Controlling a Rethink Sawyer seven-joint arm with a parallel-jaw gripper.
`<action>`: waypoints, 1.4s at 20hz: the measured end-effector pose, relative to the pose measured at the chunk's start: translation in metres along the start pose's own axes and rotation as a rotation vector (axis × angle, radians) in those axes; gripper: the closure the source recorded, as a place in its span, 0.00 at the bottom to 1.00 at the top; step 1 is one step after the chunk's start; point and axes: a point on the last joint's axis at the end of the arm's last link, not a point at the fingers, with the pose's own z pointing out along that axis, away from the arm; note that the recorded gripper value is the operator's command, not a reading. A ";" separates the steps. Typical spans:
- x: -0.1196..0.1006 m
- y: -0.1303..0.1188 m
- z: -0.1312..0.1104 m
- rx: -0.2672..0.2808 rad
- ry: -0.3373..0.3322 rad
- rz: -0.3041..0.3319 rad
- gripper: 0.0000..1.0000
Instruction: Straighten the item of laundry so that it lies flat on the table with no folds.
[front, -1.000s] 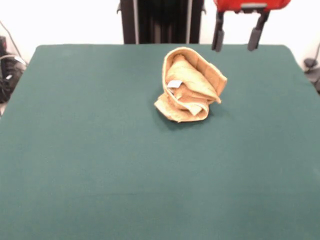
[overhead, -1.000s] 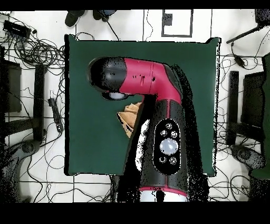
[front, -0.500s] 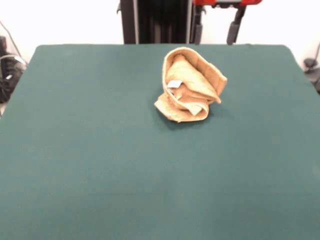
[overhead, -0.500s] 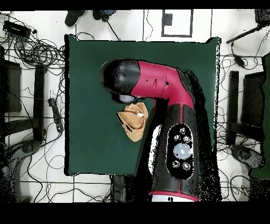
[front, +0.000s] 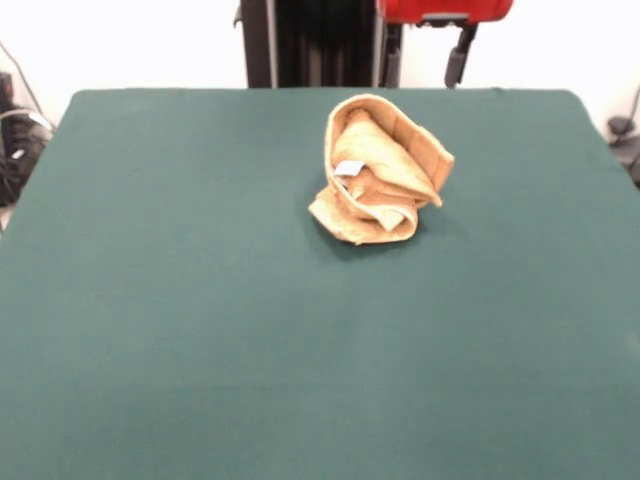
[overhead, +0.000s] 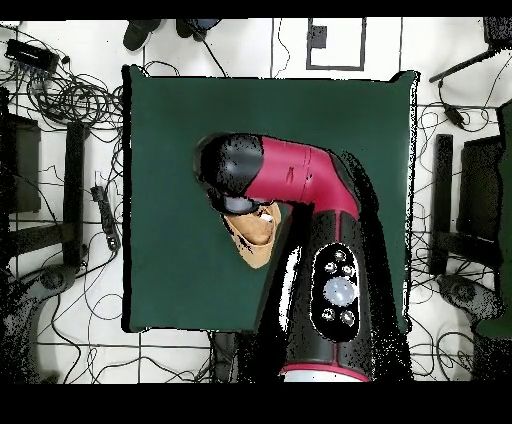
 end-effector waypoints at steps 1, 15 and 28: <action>0.004 0.000 0.005 -0.001 0.010 0.001 0.00; 0.014 -0.001 0.049 0.021 -0.017 0.005 0.00; 0.021 0.012 0.075 0.023 0.011 -0.010 0.00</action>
